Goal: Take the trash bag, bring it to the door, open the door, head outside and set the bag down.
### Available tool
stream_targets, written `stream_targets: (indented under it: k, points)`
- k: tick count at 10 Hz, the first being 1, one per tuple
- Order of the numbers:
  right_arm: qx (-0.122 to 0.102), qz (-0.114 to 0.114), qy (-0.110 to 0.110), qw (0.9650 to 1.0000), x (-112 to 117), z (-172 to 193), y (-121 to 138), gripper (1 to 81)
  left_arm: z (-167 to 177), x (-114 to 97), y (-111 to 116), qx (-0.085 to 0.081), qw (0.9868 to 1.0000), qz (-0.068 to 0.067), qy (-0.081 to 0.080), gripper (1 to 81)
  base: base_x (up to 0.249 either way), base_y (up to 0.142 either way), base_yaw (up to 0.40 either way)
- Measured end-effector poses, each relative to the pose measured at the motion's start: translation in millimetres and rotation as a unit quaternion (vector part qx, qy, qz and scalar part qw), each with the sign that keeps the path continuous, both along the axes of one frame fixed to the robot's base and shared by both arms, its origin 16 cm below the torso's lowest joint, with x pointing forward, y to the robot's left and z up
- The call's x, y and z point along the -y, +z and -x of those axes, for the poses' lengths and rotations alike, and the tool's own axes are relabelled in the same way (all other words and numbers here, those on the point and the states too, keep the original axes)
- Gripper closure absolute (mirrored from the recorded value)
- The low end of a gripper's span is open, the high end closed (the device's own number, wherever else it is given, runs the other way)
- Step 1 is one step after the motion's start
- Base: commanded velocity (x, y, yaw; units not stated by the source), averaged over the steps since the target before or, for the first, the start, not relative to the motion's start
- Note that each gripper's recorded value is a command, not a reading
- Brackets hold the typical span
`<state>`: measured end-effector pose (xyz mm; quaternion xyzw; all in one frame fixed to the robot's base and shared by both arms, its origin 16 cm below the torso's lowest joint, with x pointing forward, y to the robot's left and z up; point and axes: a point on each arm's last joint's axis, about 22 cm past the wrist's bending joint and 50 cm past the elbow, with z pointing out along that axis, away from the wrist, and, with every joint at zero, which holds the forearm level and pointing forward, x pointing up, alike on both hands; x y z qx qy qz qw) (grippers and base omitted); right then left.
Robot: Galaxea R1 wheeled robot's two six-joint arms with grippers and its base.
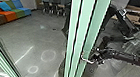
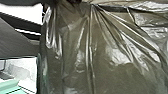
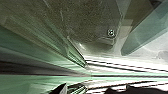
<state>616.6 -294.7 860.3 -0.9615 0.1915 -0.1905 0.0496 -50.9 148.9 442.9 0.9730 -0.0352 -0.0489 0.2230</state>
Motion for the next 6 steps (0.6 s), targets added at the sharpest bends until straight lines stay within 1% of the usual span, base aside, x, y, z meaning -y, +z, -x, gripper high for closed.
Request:
stream_targets:
  k: [1, 3, 4, 5, 6]
  points:
    - [0.006, 0.002, 0.002, 1.0000, 1.4, -0.1, 1.5, 1.0, -0.1, 0.0, 0.0, 0.000, 1.0000, 0.000, 0.000, 81.1, 0.000, 0.000, 0.000]
    - [0.033, 0.018, 0.022, 0.9990, 2.7, -3.1, 2.7, 1.0, 0.2, 0.0, 0.0, 0.000, 1.0000, 0.000, 0.000, 81.1, 0.000, 0.000, 0.000]
    - [0.044, 0.017, 0.031, 0.9984, 2.4, -4.0, 2.8, 1.0, 0.3, -0.1, 0.1, 0.000, 1.0000, 0.000, 0.000, 81.1, 0.000, 0.000, 0.000]
    - [0.059, 0.016, 0.045, 0.9971, 3.1, -4.4, 2.9, 1.0, 0.2, -0.1, 0.0, 0.000, 1.0000, 0.000, 0.001, 81.1, 0.000, 0.000, 0.000]
    - [0.065, 0.014, 0.053, 0.9963, 3.2, -4.0, 2.7, 1.0, 0.1, -0.4, 0.0, 0.000, 1.0000, 0.000, 0.001, 81.1, 0.000, 0.000, 0.000]
